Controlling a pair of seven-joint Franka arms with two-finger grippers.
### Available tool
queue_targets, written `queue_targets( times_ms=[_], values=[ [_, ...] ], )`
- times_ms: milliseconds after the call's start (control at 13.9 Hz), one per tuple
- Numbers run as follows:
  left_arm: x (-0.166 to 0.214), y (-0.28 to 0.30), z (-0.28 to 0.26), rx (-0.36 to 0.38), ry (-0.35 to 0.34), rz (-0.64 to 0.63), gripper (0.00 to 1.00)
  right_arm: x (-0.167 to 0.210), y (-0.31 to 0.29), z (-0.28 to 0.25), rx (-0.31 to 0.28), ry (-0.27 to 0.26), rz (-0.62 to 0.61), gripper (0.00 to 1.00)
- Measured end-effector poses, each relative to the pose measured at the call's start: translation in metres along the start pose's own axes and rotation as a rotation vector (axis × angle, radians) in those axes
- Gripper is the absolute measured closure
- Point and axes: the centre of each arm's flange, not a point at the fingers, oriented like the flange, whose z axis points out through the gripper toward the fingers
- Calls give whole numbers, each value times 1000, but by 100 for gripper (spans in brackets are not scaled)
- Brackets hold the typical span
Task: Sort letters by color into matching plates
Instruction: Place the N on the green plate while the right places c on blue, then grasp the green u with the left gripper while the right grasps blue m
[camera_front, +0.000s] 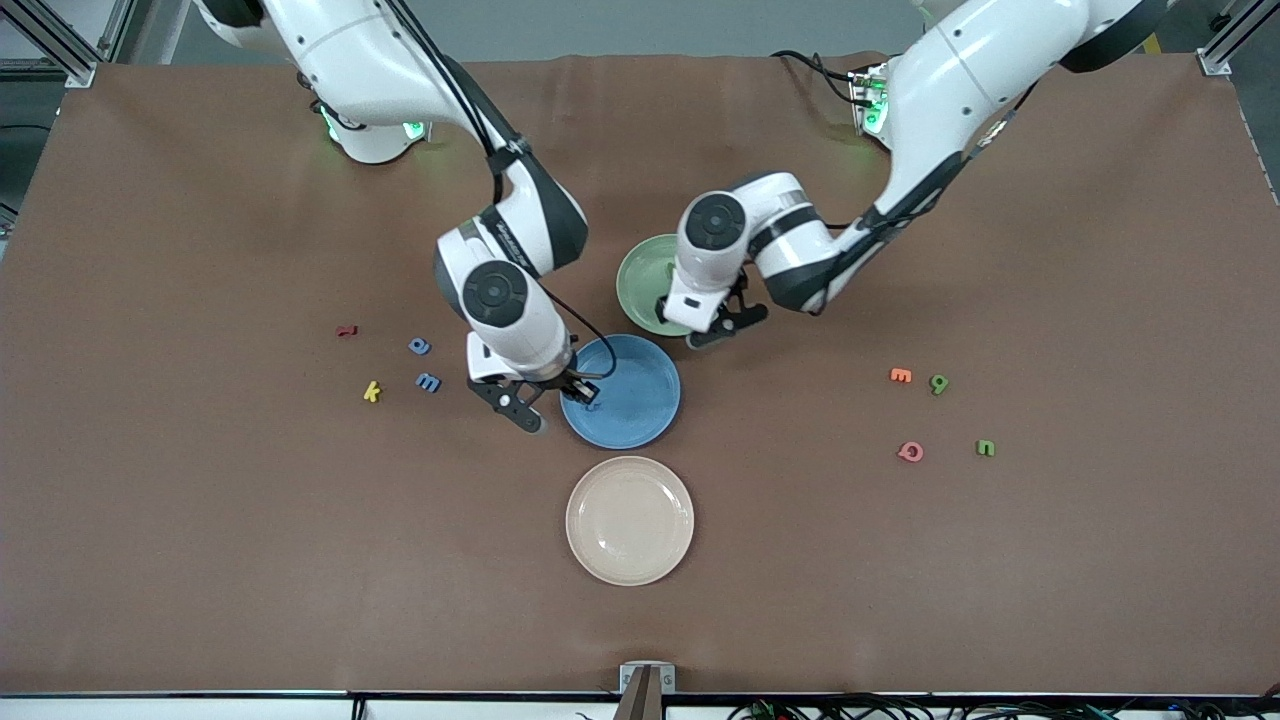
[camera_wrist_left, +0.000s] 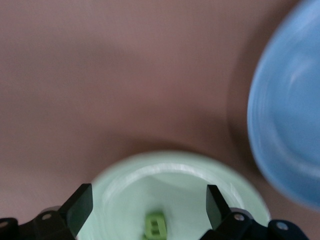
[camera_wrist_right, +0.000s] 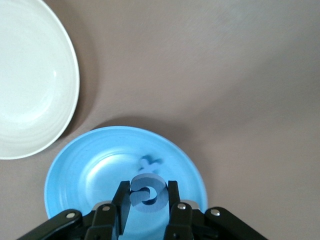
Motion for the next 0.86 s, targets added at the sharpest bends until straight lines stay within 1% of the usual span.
queue_targets(
  times_ms=[72, 360, 504, 648, 792, 864],
  values=[
    [22, -9, -10, -8, 15, -1, 0, -3, -7, 9, 1, 1, 12, 65],
    [91, -52, -41, 2, 71, 43, 0, -12, -34, 26, 24, 9, 45, 65],
    [127, -79, -47, 25, 118, 90, 0, -17, -42, 35, 33, 12, 49, 65],
    [160, -108, -48, 49, 146, 150, 0, -18, -49, 43, 66, 24, 46, 65],
    [186, -134, -49, 75, 165, 247, 0, -18, -51, 48, 75, 27, 45, 50],
    [201, -149, -49, 89, 170, 299, 0, -20, -52, 48, 75, 27, 42, 39]
  ],
)
